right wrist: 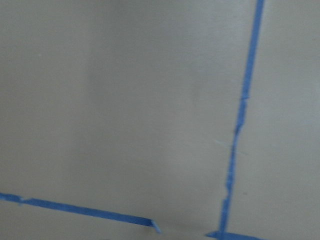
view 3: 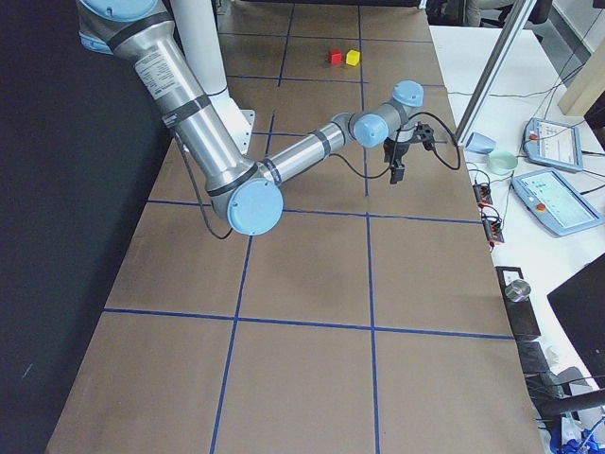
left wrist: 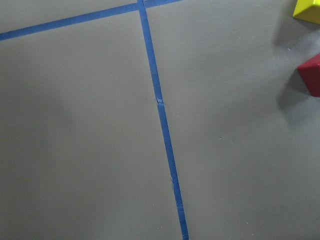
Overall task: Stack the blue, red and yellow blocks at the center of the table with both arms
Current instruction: 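Release the blue block and withdraw the right arm away from it, then reach the left gripper to the red block and grasp it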
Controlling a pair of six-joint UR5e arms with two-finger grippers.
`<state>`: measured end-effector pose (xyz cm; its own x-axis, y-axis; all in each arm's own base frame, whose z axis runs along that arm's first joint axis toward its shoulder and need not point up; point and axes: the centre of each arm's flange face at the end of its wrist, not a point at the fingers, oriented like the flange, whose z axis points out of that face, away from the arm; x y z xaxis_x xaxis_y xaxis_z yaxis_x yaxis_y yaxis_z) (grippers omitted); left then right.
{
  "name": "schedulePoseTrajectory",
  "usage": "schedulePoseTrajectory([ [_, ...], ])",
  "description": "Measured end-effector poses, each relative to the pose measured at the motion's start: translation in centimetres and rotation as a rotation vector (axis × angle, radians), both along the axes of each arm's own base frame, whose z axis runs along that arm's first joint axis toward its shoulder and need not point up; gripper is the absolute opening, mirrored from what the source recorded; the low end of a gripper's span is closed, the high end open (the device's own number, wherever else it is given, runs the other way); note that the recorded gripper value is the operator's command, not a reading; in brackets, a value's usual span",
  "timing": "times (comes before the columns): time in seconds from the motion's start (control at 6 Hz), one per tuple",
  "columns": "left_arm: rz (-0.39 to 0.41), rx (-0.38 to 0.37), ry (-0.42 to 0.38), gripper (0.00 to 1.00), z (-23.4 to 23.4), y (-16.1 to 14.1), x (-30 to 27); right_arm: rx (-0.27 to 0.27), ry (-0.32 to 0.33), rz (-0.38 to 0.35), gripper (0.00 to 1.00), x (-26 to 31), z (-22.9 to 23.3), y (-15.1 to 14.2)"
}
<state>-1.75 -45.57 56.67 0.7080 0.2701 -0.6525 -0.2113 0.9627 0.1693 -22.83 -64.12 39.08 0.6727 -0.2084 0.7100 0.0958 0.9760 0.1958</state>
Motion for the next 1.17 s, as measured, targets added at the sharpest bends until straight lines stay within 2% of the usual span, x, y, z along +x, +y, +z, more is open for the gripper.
schedulePoseTrajectory([
  [0.17,0.000,0.048,0.008,1.00,-1.3,-1.4,0.2,0.058,0.015,-0.057,1.00,8.1,6.6,2.2],
  [0.33,0.001,0.103,0.015,1.00,-2.1,-2.1,0.3,0.107,0.044,-0.108,1.00,15.2,13.0,5.6],
  [0.5,0.014,0.142,0.022,1.00,-2.6,-2.5,1.3,0.141,0.070,-0.155,1.00,21.4,19.2,9.9],
  [0.67,0.042,0.156,0.031,1.00,-2.7,-2.7,3.7,0.138,0.079,-0.172,1.00,24.8,23.2,13.5],
  [0.83,0.003,0.109,0.044,1.00,-2.9,-2.7,6.2,0.120,0.079,-0.172,1.00,26.1,25.1,15.5],
  [1.17,-0.319,-0.133,0.079,1.00,-3.9,-2.5,11.4,0.105,0.078,-0.169,1.00,26.6,26.1,16.4],
])
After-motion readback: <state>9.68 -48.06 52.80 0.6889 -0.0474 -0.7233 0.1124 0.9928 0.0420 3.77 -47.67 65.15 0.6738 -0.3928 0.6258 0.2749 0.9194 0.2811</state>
